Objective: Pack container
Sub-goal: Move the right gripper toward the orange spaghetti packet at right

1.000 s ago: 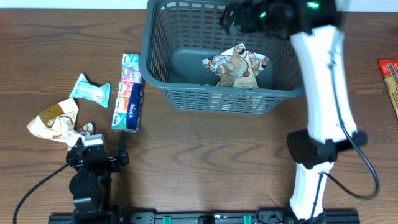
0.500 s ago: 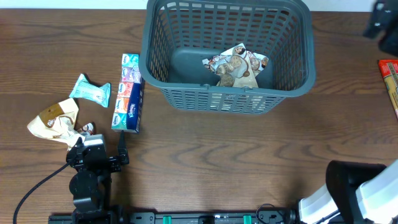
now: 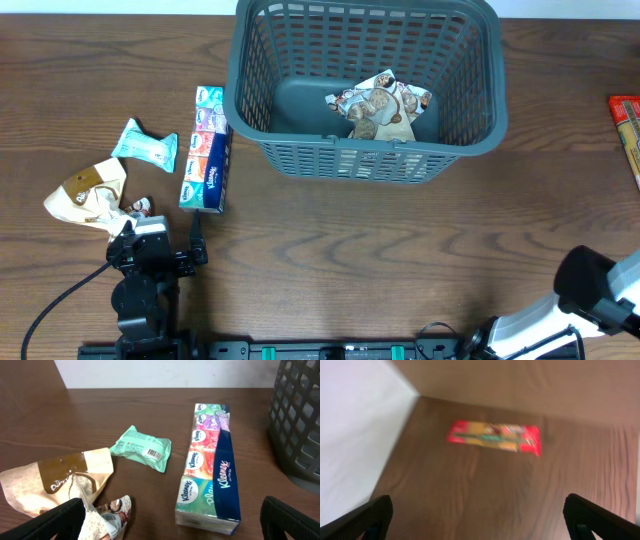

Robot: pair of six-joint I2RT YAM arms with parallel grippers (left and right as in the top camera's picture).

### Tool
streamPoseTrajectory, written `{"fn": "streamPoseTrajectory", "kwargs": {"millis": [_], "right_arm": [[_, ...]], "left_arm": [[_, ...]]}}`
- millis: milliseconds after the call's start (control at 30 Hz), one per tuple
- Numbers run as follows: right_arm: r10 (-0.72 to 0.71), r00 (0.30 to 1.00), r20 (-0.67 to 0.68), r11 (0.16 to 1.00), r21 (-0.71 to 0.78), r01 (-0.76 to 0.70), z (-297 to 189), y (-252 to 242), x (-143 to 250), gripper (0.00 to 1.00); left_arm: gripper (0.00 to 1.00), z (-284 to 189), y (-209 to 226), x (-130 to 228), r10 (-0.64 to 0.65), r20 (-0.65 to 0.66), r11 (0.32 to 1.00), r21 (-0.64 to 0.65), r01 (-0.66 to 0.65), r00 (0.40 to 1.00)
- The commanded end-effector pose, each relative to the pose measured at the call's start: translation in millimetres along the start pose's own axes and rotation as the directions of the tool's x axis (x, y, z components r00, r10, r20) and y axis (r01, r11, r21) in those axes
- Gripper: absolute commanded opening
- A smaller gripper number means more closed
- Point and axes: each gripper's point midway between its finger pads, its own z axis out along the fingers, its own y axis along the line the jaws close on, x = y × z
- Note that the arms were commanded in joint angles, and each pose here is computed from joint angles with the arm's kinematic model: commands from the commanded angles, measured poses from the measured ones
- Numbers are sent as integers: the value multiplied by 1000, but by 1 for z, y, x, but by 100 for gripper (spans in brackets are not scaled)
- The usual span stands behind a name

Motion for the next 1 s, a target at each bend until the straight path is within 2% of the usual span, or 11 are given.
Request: {"fn": "streamPoseTrajectory", "kwargs": {"millis": [0,67,167,267,333,467,600,700,800,900,967], "right_arm": [[261,958,-115,959,147,-244,42,-26,21,99],[338,916,-215,928,240,-286,70,-41,44,99],[375,856,-356,915,293,-279,96,-49,76,99],[244,858,-453,967,175,-183,117,-33,87,99],[56,882,-468,998,-1,-64,130,-11,86,99],[-274,887,-371,948,-262,183,137,29,83,99],[-540,820,-189,804,-405,436,133,66,83,99],[-668,743,-38,672,-459,581,127,93,82,99],[-730,681,54,590,-452,669,125,104,78,99],[-754,655,57,576,-424,700,128,98,76,99],[-800,597,60,520,-426,741,132,94,83,99]], "left_arm": [[99,2,-1,11,1,-31,1000,3,-1,1000],[99,2,-1,11,1,-31,1000,3,-1,1000],[99,2,-1,11,1,-31,1000,3,-1,1000],[99,2,-1,11,1,-31,1000,3,-1,1000],[99,2,-1,11,1,-31,1000,3,-1,1000],[99,2,-1,11,1,-31,1000,3,-1,1000],[99,2,-1,11,1,-31,1000,3,-1,1000],[99,2,-1,11,1,-31,1000,3,-1,1000],[99,2,-1,11,1,-31,1000,3,-1,1000],[99,2,-1,11,1,-31,1000,3,-1,1000],[99,2,-1,11,1,-31,1000,3,-1,1000]]}}
